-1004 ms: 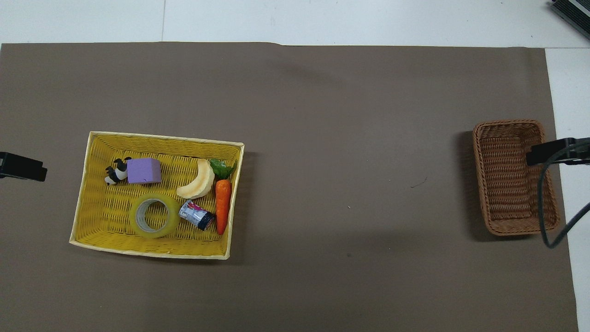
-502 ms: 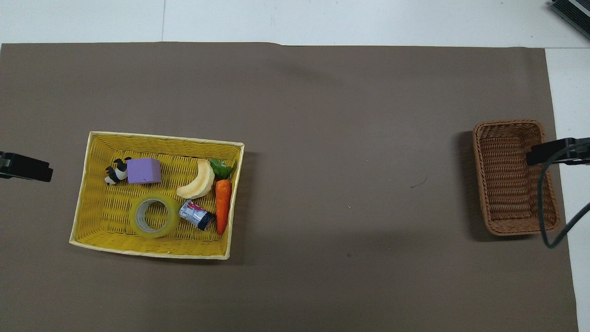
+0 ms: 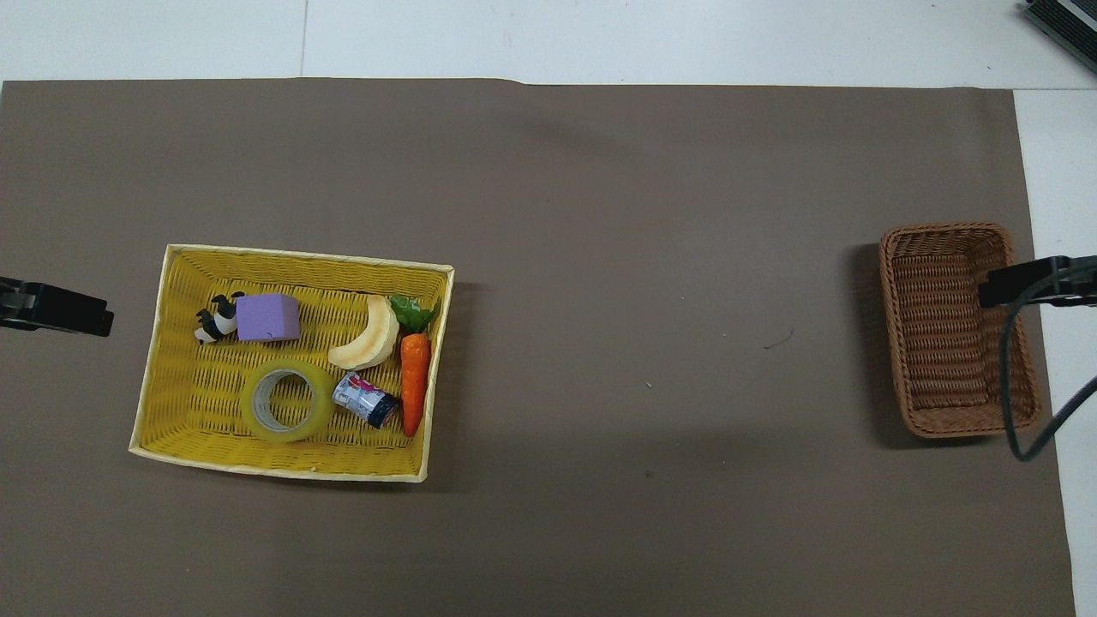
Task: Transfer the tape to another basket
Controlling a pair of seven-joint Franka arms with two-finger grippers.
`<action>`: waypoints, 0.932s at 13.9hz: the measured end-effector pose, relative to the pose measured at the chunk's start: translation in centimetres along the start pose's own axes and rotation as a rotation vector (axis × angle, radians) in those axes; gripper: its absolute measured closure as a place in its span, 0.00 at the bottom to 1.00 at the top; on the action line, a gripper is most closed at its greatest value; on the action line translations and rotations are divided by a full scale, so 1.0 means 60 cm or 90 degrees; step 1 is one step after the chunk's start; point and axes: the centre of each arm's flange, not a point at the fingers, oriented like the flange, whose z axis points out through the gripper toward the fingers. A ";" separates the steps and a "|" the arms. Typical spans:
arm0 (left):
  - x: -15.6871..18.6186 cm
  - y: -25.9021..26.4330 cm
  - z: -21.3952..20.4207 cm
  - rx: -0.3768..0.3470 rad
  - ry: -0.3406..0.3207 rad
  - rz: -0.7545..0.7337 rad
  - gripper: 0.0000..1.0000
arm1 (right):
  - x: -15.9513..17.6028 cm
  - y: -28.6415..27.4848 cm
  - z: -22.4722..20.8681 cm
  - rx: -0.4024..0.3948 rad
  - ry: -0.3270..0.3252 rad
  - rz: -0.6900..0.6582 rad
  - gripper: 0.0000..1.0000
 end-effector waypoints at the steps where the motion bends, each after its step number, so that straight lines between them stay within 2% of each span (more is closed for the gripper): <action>1: 0.000 0.001 0.000 0.000 0.000 0.000 0.00 | 0.000 0.000 0.000 0.000 0.000 0.000 0.00; 7: -0.002 -0.010 0.001 -0.005 -0.006 -0.016 0.00 | 0.000 0.000 0.000 0.000 0.000 0.000 0.00; 13: -0.018 -0.012 0.010 -0.004 -0.039 -0.017 0.00 | 0.000 0.000 0.000 0.000 0.000 0.000 0.00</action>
